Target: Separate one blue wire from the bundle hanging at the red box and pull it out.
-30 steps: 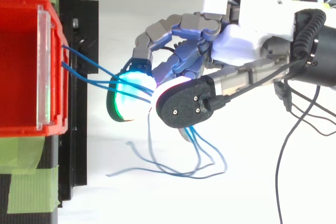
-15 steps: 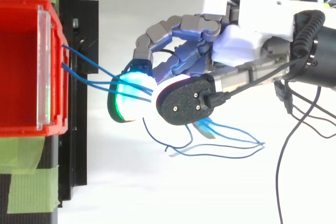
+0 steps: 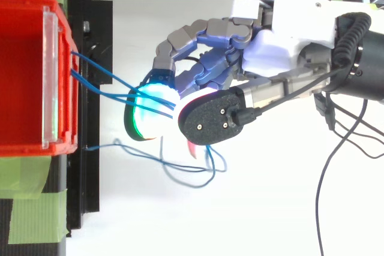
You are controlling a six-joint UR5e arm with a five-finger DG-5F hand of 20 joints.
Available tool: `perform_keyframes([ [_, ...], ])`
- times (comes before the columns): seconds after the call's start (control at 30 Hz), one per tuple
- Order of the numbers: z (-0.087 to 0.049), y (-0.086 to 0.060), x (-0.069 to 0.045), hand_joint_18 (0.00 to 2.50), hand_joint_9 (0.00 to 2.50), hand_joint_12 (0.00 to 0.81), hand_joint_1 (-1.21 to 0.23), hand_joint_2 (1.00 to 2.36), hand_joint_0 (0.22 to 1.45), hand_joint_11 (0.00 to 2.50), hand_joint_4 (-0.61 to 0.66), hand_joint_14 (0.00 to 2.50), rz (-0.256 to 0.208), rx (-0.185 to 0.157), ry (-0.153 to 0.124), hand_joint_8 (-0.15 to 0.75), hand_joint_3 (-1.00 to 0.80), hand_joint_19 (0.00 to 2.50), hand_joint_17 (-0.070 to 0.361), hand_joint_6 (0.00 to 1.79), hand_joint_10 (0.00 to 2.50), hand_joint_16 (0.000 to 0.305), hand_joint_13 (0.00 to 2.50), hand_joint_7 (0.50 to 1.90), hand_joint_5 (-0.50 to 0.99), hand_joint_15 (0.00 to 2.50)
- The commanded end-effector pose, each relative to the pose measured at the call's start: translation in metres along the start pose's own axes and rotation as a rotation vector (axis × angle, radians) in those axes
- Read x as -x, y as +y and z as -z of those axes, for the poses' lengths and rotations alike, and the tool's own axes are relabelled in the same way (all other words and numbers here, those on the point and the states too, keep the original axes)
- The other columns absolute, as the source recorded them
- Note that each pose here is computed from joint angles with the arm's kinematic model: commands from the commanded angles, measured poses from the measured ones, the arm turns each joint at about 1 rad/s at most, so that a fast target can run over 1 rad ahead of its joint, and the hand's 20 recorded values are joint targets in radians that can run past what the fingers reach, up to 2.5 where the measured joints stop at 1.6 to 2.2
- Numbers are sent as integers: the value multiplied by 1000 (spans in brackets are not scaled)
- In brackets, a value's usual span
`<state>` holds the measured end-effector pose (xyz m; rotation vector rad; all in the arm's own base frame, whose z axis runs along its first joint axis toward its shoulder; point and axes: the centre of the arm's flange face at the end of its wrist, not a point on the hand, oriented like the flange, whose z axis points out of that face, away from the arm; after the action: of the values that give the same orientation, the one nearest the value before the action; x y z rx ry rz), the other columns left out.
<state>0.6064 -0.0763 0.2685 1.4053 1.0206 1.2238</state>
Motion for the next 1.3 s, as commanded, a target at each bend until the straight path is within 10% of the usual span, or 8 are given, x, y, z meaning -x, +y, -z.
perform_keyframes([
  [0.0, 0, 0, 0, 765, 683, 520, -707, 1021, 611, 356, 204, 21, 0, 1, 0, 383, -117, 285, 116, 844, 12, 52, 1526, 866, -171, 913],
  [1.07, 0, 0, 1, 792, 720, 510, -703, 1021, 610, 373, 209, 22, 6, -3, -3, 381, -131, 343, 125, 840, 10, 55, 1535, 854, -171, 1071],
  [1.27, 0, 0, 1, 788, 717, 586, -706, 1020, 609, 368, 209, 22, 4, -3, -3, 379, -132, 317, 123, 839, 12, 55, 1301, 852, -171, 725],
])
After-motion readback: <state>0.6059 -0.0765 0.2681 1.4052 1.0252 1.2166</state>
